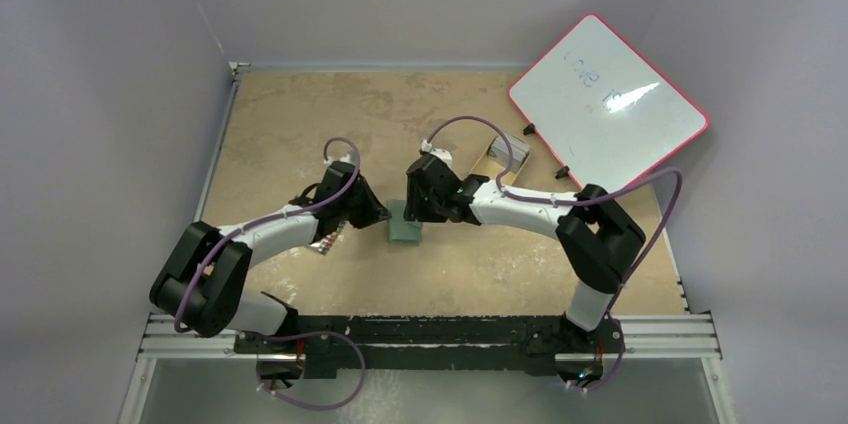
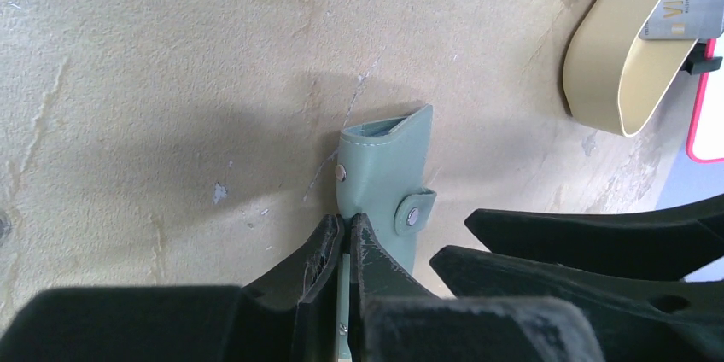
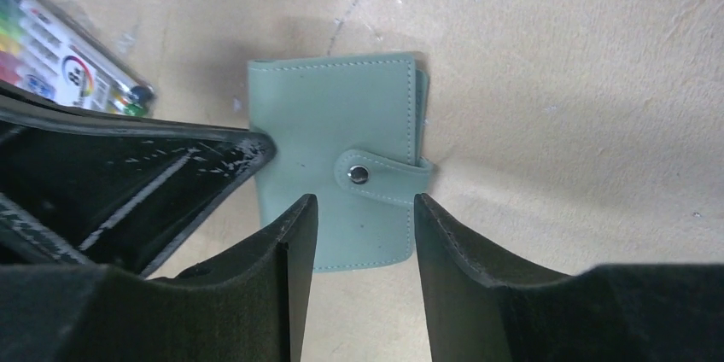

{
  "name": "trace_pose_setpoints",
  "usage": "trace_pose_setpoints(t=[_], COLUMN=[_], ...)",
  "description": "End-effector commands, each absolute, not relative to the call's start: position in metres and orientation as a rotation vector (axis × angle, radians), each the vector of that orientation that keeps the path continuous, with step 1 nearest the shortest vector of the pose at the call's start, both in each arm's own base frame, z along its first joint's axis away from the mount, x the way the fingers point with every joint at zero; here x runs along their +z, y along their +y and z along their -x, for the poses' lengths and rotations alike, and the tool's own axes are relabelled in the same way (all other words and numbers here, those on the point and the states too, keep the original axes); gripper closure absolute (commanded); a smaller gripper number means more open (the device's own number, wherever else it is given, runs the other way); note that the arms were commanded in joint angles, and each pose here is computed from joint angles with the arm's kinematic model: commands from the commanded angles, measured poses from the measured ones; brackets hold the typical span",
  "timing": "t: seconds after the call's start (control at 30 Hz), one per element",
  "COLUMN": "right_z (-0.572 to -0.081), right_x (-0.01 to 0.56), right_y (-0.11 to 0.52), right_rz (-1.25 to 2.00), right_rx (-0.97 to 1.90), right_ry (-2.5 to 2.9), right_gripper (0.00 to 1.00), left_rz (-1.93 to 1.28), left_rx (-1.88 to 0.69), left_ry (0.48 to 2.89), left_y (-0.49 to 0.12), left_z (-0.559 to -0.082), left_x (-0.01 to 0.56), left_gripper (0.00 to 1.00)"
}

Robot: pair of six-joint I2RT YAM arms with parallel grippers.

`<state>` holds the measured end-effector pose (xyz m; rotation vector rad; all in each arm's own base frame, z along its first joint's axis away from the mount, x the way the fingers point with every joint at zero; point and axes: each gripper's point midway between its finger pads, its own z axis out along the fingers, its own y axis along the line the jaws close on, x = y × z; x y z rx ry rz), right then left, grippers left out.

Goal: Put the credit cards into the card holder
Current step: Open the card holder at the center of the board.

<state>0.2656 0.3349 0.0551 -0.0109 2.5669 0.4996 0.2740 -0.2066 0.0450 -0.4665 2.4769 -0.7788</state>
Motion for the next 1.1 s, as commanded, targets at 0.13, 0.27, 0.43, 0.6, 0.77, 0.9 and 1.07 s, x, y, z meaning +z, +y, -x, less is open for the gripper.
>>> trace_pose_setpoints(t=[0.13, 0.27, 0.43, 0.6, 0.77, 0.9, 1.07], right_z=[-0.273, -0.274, -0.270, -0.274, -0.272, -0.277, -0.278], right_x=[0.066, 0.048, 0.029, 0.018, 0.019, 0.036, 0.058], right_y=[0.357, 0.356, 0.347, 0.330, 0.316, 0.308, 0.307], right_rz=[0.015, 0.024, 0.036, 0.034, 0.035, 0.038, 0.024], right_rx=[0.587, 0.543, 0.473, 0.331, 0.261, 0.247, 0.307], right_ry=[2.537, 2.564, 2.606, 2.614, 2.608, 2.552, 2.494], right_gripper=[0.51, 0.51, 0.51, 0.62, 0.92, 1.00, 1.00], left_rz=[0.459, 0.463, 0.462, 0.459, 0.446, 0.444, 0.447], left_rx=[-0.815, -0.837, -0.834, -0.840, -0.812, -0.801, -0.800], left_ry=[2.421, 2.421, 2.424, 2.424, 2.450, 2.452, 2.451], left_y=[-0.211, -0.214, -0.214, -0.216, -0.214, -0.213, -0.214], left_z=[-0.280, -0.278, -0.278, -0.279, -0.278, -0.279, -0.281], left_x=[0.051, 0.049, 0.048, 0.047, 0.040, 0.039, 0.040], left_gripper=[1.00, 1.00, 1.00, 1.00, 1.00, 1.00, 1.00])
